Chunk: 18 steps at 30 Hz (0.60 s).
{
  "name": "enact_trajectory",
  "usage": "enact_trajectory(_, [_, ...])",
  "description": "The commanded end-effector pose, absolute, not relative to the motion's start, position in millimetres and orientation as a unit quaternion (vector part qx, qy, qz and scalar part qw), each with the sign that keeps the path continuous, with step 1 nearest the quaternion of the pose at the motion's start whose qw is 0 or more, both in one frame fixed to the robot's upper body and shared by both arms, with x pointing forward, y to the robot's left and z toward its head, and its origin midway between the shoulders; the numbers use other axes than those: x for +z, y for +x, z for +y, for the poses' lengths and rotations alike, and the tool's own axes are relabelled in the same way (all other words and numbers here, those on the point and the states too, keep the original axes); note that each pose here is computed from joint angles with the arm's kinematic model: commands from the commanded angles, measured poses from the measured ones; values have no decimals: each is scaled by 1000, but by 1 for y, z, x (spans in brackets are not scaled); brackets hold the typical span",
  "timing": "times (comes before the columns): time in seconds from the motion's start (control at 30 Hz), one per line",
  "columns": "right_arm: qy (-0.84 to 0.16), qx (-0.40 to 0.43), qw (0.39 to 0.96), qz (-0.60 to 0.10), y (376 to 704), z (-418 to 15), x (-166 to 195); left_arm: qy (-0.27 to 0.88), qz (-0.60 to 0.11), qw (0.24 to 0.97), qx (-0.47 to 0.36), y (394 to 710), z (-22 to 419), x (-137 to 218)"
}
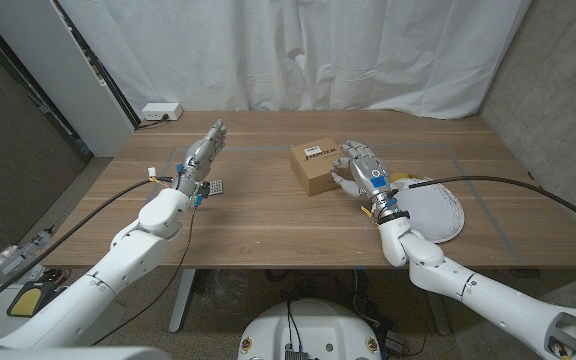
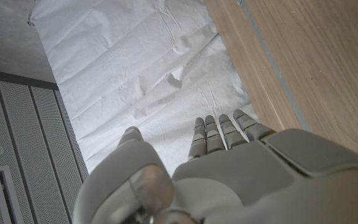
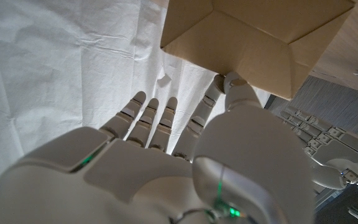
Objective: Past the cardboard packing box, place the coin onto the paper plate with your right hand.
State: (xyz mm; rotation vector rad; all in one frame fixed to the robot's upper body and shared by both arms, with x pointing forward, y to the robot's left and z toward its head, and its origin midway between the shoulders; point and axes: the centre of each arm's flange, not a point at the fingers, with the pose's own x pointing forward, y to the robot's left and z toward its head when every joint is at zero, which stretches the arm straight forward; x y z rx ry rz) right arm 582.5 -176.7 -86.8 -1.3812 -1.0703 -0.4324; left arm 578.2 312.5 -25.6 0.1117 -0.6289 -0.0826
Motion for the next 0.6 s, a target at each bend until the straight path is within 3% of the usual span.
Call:
enact_trajectory(0.03, [-596,-189,620,-473,575,-178,-80,56,-311,948,-42,576,312,-26])
enact_trajectory(0.6, [-592,-194,616,-483,564,-179,-72,56,-315,946,-44,575,310,-22])
